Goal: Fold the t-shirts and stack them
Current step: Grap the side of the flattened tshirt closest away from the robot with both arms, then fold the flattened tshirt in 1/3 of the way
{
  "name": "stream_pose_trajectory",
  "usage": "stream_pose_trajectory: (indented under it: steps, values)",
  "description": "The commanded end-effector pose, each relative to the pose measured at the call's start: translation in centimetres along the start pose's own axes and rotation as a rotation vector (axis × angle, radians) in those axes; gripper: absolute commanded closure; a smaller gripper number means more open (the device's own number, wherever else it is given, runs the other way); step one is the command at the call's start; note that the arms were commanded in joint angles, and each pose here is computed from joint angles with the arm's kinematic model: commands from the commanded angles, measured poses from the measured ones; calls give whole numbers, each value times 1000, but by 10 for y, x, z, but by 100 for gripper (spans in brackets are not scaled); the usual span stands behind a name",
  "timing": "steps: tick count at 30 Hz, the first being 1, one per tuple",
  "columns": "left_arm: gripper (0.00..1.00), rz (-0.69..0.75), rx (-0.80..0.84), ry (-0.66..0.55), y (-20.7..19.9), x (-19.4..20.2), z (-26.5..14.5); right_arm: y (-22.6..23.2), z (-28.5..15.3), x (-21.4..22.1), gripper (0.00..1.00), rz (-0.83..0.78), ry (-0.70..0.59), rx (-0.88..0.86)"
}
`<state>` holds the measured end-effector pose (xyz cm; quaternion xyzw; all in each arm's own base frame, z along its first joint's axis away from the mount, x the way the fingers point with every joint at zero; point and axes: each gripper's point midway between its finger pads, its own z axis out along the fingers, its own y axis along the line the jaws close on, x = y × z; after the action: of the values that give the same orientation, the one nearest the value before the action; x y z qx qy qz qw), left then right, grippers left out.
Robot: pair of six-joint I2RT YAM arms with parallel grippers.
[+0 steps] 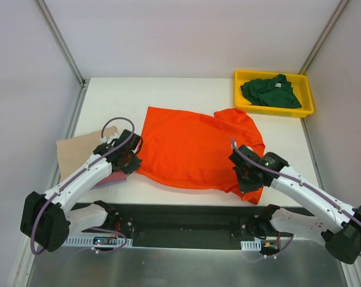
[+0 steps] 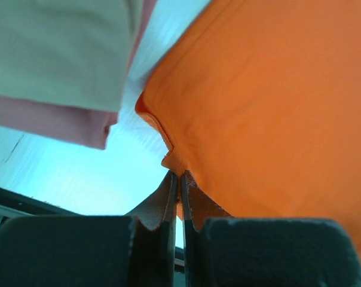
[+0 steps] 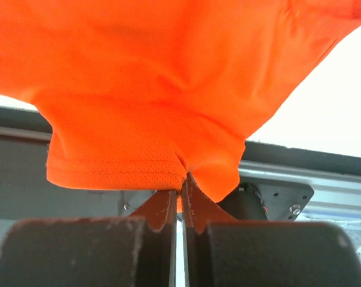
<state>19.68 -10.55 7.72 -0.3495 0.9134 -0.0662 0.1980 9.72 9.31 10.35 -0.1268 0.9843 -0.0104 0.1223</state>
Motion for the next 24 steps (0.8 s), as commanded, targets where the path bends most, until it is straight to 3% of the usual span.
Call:
stream_pose_trajectory:
  steps: [1,10,16,24]
  values:
    - [100,26,18,-89,-31,-27,-7,-11,-7,-49,100,3,-123,31]
    - [100,61,-21,-80,-74,-50,19,-31,6,-101,100,-7,-133,131]
    - [100,58,-55,-104,-85,-68,31,-43,19,-131,100,55,-139,175]
    - [100,51,-111,-111,-88,-83,52,-57,45,-169,100,-7,-154,223]
